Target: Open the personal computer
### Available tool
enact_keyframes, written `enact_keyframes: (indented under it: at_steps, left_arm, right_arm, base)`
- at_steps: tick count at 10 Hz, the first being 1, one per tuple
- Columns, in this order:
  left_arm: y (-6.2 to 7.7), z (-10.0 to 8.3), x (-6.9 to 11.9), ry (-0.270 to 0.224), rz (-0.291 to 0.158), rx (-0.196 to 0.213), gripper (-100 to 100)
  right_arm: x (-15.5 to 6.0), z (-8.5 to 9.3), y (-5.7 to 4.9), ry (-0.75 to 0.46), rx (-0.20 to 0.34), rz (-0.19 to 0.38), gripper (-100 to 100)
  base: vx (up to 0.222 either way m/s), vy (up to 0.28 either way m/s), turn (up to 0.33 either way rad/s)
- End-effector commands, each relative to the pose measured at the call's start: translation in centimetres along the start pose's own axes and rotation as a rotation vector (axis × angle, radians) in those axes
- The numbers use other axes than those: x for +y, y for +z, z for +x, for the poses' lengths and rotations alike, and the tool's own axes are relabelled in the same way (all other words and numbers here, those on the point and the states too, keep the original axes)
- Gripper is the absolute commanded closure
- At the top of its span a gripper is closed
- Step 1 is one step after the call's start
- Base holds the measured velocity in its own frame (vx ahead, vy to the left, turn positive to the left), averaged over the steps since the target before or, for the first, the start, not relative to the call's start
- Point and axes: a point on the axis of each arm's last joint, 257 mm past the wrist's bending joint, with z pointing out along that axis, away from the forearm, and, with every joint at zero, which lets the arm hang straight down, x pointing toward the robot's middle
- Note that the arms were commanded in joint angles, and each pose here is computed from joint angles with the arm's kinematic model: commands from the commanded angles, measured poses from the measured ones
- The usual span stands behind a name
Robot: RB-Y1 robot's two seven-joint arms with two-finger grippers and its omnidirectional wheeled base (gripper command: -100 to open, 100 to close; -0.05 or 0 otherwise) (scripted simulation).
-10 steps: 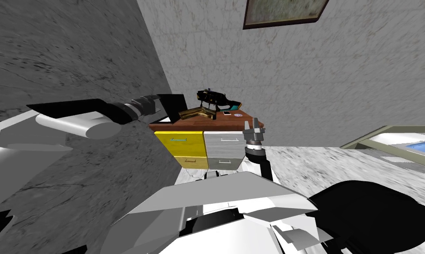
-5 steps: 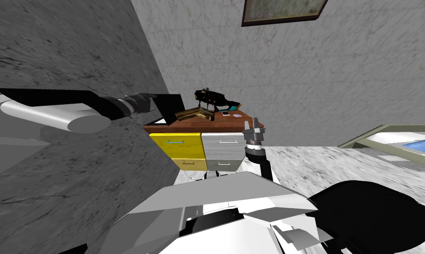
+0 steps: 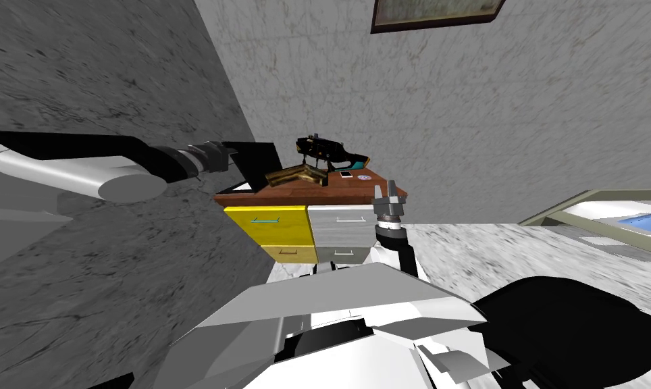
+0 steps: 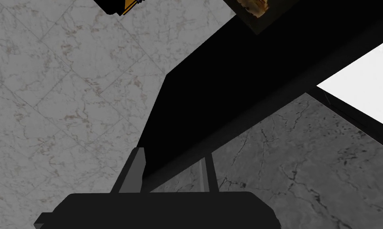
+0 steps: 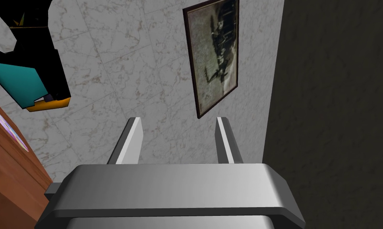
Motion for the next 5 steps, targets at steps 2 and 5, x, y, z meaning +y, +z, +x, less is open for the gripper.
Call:
enact_keyframes:
  at_steps: [2,5]
  left_arm:
    - [0.28,-1.12,0.89,-0.172,0.000,-0.009,100]
    - [0.47,-1.85,1.51,-0.289,0.001,-0.015,100]
  right_arm:
    - [-0.01,0.00,0.00,0.000,0.000,0.000,0]
    - [0.00,0.00,0.00,0.000,0.000,0.000,0]
  base:
    - [-0.012,0.072,-0.024]
    - [-0.019,0.052,-0.010]
